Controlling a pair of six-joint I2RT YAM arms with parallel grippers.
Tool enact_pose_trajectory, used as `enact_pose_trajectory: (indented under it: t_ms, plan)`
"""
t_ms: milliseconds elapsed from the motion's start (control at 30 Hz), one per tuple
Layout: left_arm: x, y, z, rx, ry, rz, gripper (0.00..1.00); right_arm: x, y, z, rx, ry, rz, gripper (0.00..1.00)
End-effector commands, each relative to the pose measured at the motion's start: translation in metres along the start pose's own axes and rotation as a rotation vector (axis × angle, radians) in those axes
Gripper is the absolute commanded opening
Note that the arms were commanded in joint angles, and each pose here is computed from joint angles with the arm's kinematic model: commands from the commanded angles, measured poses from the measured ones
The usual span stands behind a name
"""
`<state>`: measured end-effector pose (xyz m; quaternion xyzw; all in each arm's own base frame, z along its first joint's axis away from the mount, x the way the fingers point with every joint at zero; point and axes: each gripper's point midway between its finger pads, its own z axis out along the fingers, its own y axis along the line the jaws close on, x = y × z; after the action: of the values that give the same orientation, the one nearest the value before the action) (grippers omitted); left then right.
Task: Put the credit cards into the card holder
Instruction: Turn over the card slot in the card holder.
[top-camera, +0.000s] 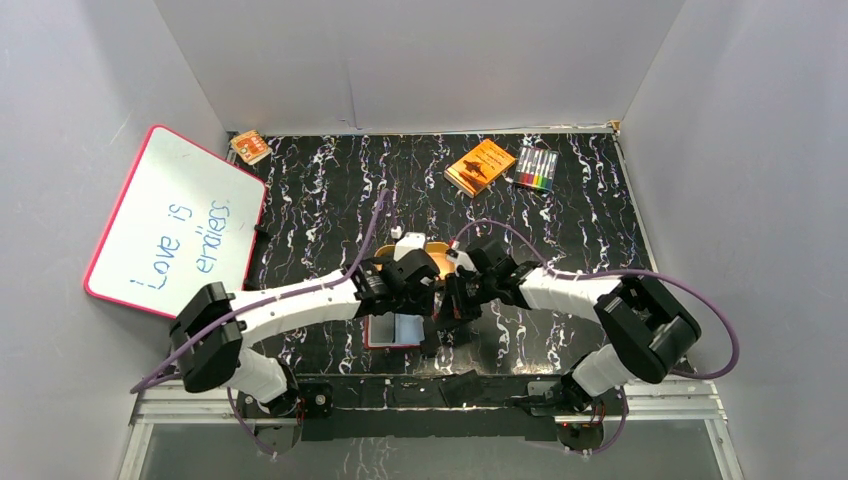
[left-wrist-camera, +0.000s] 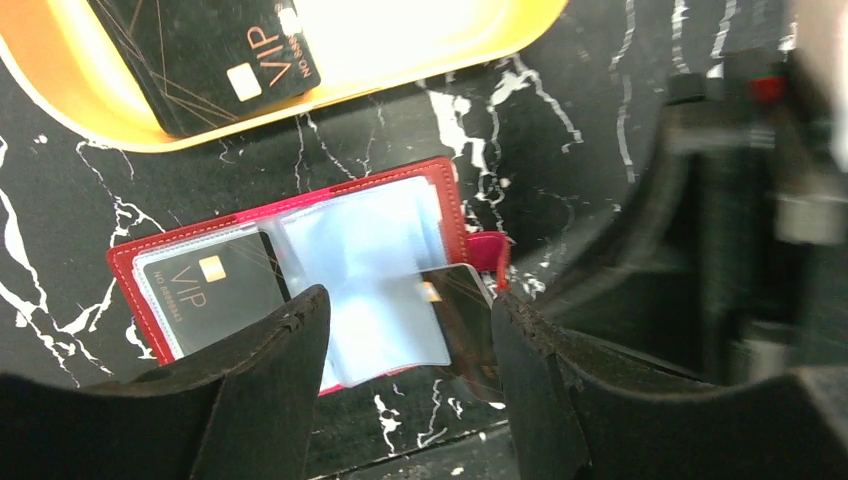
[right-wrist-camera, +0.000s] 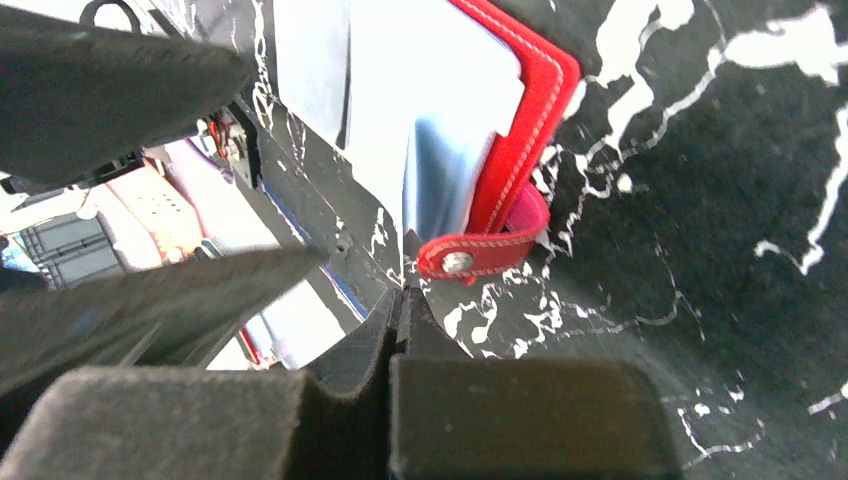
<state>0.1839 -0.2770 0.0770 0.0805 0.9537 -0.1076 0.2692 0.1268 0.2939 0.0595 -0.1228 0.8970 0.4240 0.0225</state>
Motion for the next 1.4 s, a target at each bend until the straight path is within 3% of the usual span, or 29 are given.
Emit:
enact_pose_trajectory:
  t_ms: [0, 133, 400, 633, 1033, 1367]
  plan:
    - [-0.019, -0.004, -0.035, 0.045, -0.042, 0.001, 0.59, -0.022, 0.032, 0.005, -0.092, -0.031, -0.082, 0.0]
    - [-0.022, 0.02, -0.051, -0.016, -0.099, -0.06, 0.58, -0.021, 0.041, 0.011, -0.102, -0.017, -0.094, 0.0]
    - [0.008, 0.083, -0.057, -0.113, -0.154, -0.209, 0.57, -0.03, 0.054, 0.039, -0.095, 0.008, -0.117, 0.0]
    - [0.011, 0.09, -0.049, -0.108, -0.179, -0.234, 0.58, -0.04, 0.056, 0.059, -0.083, 0.013, -0.094, 0.0]
    - [0.024, 0.132, -0.037, -0.238, -0.224, -0.357, 0.56, -0.039, 0.049, 0.019, -0.086, -0.106, 0.008, 0.0]
    - [0.052, 0.148, -0.022, -0.274, -0.164, -0.434, 0.55, -0.034, 0.04, 0.032, -0.136, -0.111, 0.121, 0.0]
